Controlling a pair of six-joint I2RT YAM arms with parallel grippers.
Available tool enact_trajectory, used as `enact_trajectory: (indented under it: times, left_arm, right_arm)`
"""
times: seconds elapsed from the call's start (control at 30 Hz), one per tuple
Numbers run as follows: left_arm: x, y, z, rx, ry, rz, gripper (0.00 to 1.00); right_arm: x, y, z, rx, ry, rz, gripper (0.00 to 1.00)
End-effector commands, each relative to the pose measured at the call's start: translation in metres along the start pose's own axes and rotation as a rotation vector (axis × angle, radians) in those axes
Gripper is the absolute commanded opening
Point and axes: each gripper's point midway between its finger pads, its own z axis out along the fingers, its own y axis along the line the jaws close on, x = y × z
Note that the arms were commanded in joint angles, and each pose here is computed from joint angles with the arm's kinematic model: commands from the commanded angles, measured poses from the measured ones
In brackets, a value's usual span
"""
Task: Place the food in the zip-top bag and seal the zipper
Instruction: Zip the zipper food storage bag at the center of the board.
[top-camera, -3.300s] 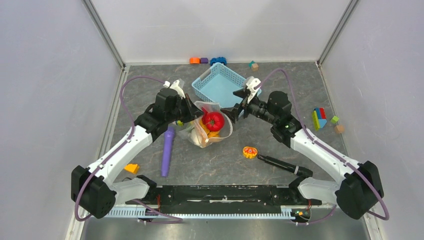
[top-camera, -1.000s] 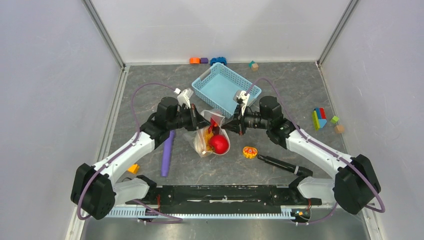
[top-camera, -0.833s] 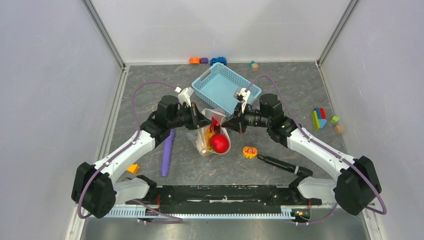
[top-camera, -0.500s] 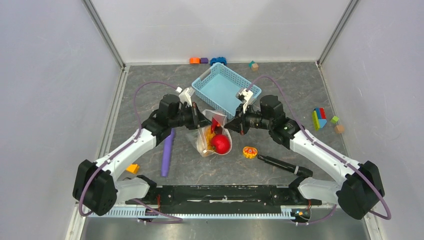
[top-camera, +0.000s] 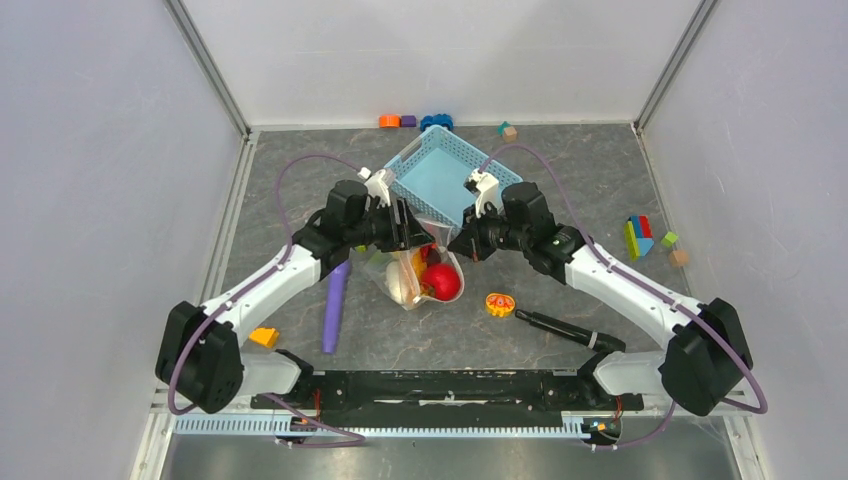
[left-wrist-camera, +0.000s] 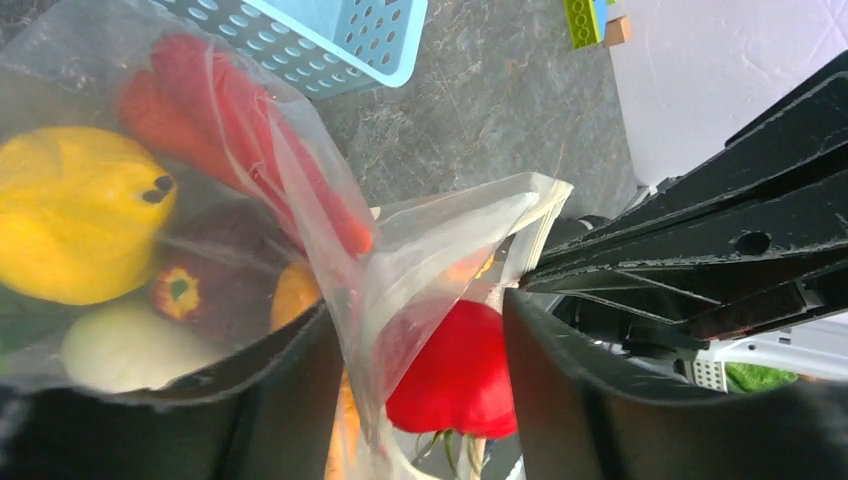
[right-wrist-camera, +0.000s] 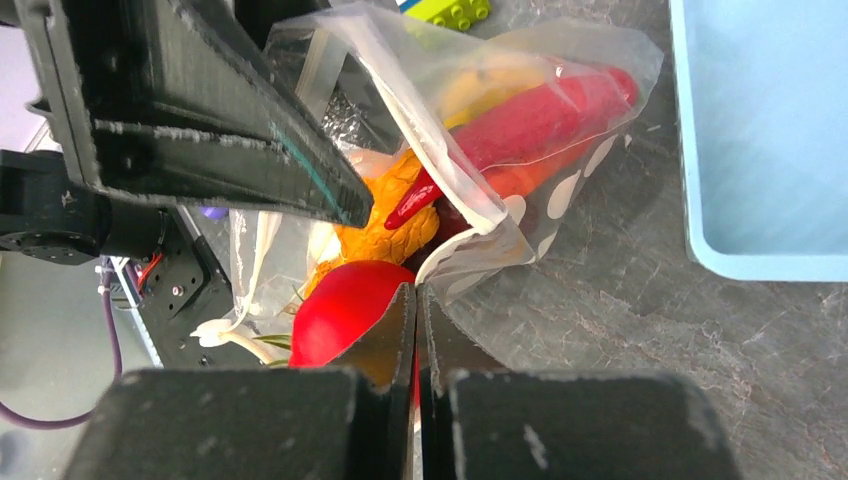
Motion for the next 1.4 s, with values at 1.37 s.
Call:
enact_trajectory:
  times: [1.37]
  left_arm:
    - [0.077,-0.05,-0.055,-0.216,-0.041,0.313,0.92]
  right_arm:
    - [-0.117,-0.008,0.002,0.197,-0.181,0.39,0.0]
